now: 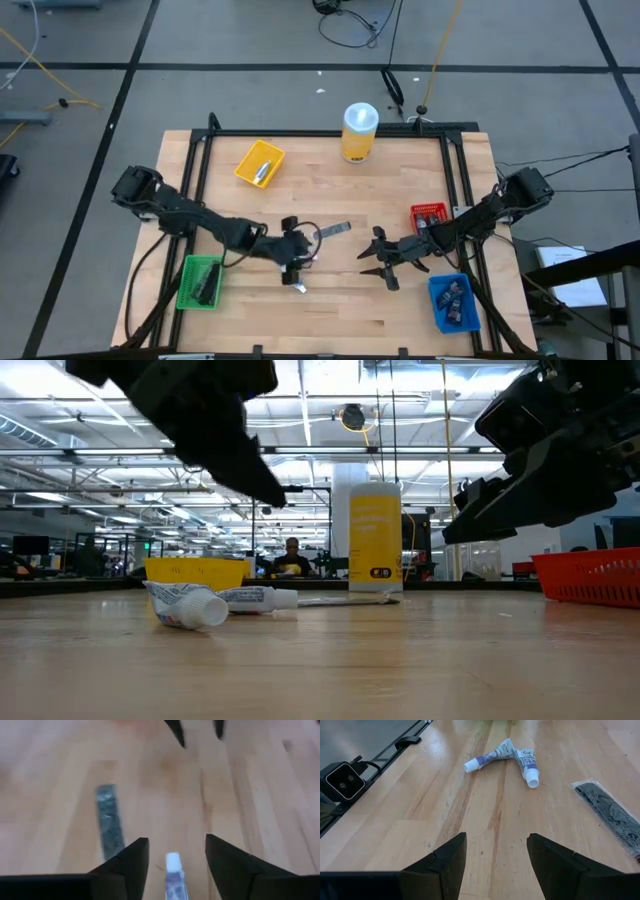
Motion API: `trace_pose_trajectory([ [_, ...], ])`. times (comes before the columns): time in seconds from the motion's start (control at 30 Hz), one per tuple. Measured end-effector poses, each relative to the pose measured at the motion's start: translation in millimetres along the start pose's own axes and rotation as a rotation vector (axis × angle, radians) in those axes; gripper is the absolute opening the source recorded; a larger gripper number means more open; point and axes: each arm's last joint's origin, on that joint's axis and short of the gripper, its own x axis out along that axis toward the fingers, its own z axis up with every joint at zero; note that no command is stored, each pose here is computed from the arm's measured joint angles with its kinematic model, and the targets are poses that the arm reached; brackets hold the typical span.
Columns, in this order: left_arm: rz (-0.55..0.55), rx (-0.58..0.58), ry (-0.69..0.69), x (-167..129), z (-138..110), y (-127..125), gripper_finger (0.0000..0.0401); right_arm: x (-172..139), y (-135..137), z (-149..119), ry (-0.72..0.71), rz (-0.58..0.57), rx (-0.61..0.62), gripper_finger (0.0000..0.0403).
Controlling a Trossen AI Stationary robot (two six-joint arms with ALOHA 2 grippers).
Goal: Pick & Place Travel size toiletries
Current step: Put the toothpaste into the bin
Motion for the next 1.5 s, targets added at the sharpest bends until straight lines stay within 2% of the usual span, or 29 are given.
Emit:
trace_pose_trajectory([
  [0.1,-0.051,0.037,0.042,3,-8,5,0.0227,0,0,0,0.0,0.0,0.0,0.0201],
  [0.2,-0.017,0.039,0.082,5,-22,7,0.0252,0,0,0,0.0,0.0,0.0,0.0201],
  [0.37,-0.002,0.013,0.135,13,-39,2,0.0254,0,0,0,0.0,0.0,0.006,0.0201],
  [0.53,-0.012,0.002,0.131,30,-50,-8,0.0217,0,0,0,0.0,-0.001,0.008,0.0201],
  [0.73,0.016,-0.05,0.158,46,-60,-6,0.016,0,0,0,0.0,-0.001,0.008,0.0201],
  [0.9,0.044,-0.076,0.153,46,-57,4,0.0096,0,0,0,0.0,-0.001,0.008,0.0201],
  [1.03,0.083,-0.094,0.184,34,-47,19,0.0049,0,0,0,0.0,-0.001,0.008,0.0201],
  [1.17,0.214,-0.077,0.227,4,-29,45,0.002,0,0,0,0.0,-0.001,0.008,0.0201],
  [1.3,0.48,-0.075,0.195,-35,-13,80,0.001,0,0,0,0.0,-0.001,0.007,0.0201],
  [1.4,0.649,-0.152,0.188,-61,-9,116,0.0015,0,0,0,0.001,-0.001,0.008,0.0201],
  [1.5,0.74,-0.285,0.224,-76,-13,154,0.003,0,0,0,0.001,-0.001,0.007,0.0201],
])
